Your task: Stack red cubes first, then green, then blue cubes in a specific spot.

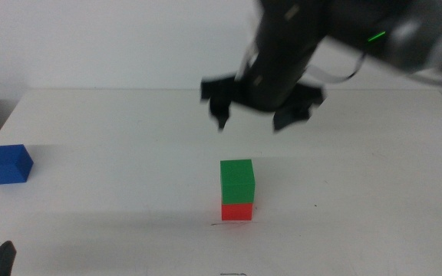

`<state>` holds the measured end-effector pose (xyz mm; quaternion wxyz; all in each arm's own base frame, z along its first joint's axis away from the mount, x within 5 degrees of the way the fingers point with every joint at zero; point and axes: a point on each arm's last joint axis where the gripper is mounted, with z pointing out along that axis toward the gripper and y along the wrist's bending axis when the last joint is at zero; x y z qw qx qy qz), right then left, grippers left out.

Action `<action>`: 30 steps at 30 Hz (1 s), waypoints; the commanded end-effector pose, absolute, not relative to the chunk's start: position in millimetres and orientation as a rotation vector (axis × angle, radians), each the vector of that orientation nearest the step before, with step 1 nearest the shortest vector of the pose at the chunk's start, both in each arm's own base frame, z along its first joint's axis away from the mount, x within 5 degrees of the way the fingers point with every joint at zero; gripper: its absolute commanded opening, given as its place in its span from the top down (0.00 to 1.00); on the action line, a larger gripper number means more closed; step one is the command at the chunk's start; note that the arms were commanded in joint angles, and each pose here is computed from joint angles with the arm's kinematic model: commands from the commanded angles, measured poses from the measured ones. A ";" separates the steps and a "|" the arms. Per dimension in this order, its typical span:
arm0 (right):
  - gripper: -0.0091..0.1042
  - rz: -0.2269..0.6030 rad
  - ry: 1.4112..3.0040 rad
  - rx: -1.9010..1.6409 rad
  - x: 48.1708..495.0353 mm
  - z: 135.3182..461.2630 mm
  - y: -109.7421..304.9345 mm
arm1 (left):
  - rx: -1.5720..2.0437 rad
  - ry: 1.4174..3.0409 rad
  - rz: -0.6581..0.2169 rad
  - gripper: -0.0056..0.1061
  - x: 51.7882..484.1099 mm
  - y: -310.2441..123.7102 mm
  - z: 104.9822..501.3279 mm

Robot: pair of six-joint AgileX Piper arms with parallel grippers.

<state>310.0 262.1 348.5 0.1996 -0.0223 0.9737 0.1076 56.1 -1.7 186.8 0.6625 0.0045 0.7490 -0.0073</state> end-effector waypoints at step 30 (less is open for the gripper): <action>0.09 0.429 1.805 -0.738 36.1 423.8 37.5 | 0.000 1.581 -0.025 0.18 54.8 -1.3 196.2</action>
